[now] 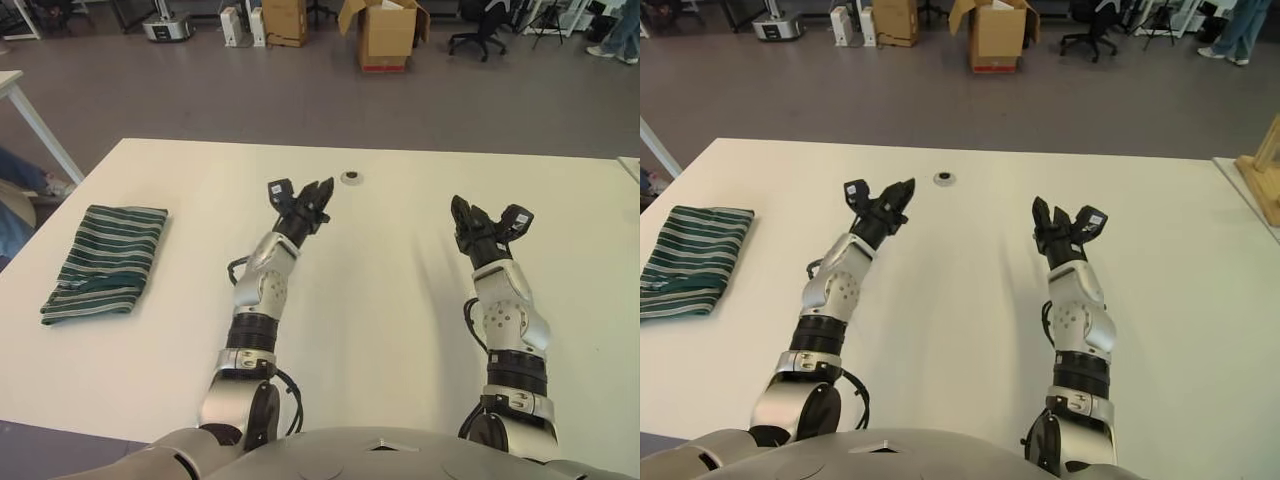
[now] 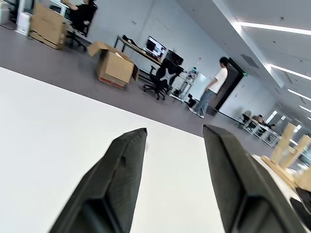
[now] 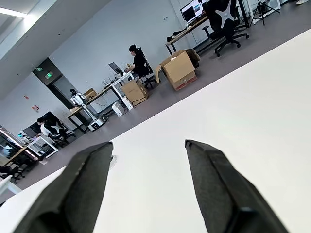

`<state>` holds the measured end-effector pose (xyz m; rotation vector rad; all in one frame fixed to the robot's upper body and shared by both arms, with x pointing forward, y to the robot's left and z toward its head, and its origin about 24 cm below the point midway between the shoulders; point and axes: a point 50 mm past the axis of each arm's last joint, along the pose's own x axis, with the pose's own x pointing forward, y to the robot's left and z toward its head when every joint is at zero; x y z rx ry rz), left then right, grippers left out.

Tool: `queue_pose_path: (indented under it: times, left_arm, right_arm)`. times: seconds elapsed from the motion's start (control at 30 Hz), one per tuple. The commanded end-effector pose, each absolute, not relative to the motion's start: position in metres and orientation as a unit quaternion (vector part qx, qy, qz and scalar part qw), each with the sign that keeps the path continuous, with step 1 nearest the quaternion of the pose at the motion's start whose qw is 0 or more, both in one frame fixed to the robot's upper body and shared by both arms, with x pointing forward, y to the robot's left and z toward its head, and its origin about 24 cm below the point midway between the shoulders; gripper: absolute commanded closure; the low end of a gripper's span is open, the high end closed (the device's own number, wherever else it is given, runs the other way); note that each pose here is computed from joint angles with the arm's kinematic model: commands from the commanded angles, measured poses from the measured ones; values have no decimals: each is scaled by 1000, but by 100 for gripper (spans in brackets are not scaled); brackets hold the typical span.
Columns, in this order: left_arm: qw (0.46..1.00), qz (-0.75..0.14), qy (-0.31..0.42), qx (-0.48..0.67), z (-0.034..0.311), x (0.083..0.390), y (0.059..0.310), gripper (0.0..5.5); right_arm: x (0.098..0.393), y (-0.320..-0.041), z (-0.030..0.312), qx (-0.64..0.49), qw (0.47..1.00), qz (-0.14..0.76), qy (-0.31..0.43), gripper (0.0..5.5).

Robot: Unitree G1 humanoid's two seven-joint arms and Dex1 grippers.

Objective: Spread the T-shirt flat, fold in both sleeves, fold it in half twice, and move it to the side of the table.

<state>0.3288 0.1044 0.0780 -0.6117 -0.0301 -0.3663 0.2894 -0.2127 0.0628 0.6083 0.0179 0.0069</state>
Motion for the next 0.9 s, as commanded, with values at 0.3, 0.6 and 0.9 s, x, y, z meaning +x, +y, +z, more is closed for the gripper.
queue_pose_path:
  times: [0.3,0.6,0.9]
  left_arm:
    - [959,-151,-19,-241,63,319,131,339]
    - [973,-54,-8,-223,46,316,148,339]
    - [961,-84,-17,-261,45,308,142,339]
  right_arm:
    - [289,-195,53,294,955,26,30,272]
    - [297,-191,48,253,965,44,49,272]
    - [296,-182,40,219,972,55,61,272]
